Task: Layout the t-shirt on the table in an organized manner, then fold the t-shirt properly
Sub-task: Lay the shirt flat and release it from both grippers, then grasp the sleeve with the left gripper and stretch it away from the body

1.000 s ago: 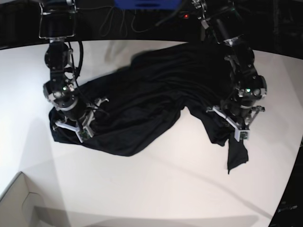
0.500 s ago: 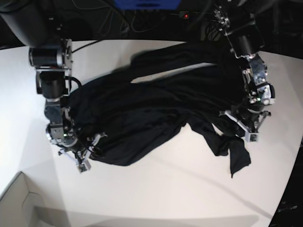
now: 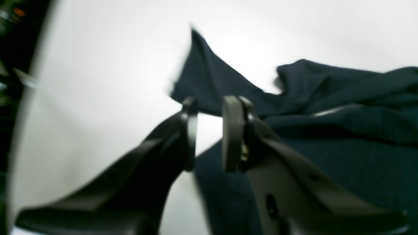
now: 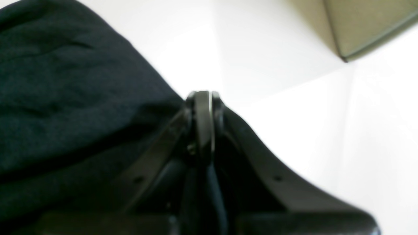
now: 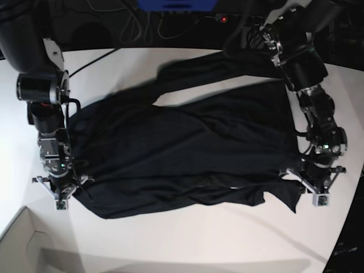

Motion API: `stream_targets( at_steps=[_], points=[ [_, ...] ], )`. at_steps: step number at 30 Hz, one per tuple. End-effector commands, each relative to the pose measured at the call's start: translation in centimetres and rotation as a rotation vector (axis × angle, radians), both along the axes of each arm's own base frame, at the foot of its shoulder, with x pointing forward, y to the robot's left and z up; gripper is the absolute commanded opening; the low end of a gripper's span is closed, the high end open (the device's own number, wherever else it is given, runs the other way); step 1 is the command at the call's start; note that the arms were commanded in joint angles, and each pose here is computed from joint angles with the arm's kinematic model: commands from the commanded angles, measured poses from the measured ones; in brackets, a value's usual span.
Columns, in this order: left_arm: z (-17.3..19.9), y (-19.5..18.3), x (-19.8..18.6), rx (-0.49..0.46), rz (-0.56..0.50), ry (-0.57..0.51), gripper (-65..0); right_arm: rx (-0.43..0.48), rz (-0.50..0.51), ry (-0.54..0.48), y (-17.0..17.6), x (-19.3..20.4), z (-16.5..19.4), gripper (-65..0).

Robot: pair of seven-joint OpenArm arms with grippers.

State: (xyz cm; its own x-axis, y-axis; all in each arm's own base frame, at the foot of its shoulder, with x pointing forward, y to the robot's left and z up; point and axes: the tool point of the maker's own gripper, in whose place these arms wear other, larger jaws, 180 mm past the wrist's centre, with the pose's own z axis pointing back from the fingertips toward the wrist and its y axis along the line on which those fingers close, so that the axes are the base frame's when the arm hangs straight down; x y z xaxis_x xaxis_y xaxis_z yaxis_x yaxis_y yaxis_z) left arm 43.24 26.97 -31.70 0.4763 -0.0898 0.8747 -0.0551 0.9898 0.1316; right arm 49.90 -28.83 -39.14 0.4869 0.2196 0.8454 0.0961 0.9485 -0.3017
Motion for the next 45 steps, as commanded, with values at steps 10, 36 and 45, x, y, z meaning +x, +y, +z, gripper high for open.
stream_targets(
  at_steps=[10, 36, 45],
  points=[
    [-0.2, -2.9, -5.6, 0.019, 0.011, 0.065, -51.6, -0.079, 0.033, -0.173, 0.7, 0.1, 6.5, -65.0],
    [-10.7, -1.8, 0.0, -0.196, -0.030, 0.166, -51.6, -0.075, 0.318, 0.193, 10.1, -19.8, 4.8, -65.0],
    [-7.4, -1.2, 2.2, -0.177, -0.027, 0.088, -51.6, -0.047, 0.315, 0.276, 9.9, -21.5, 1.8, -65.0]
  ],
)
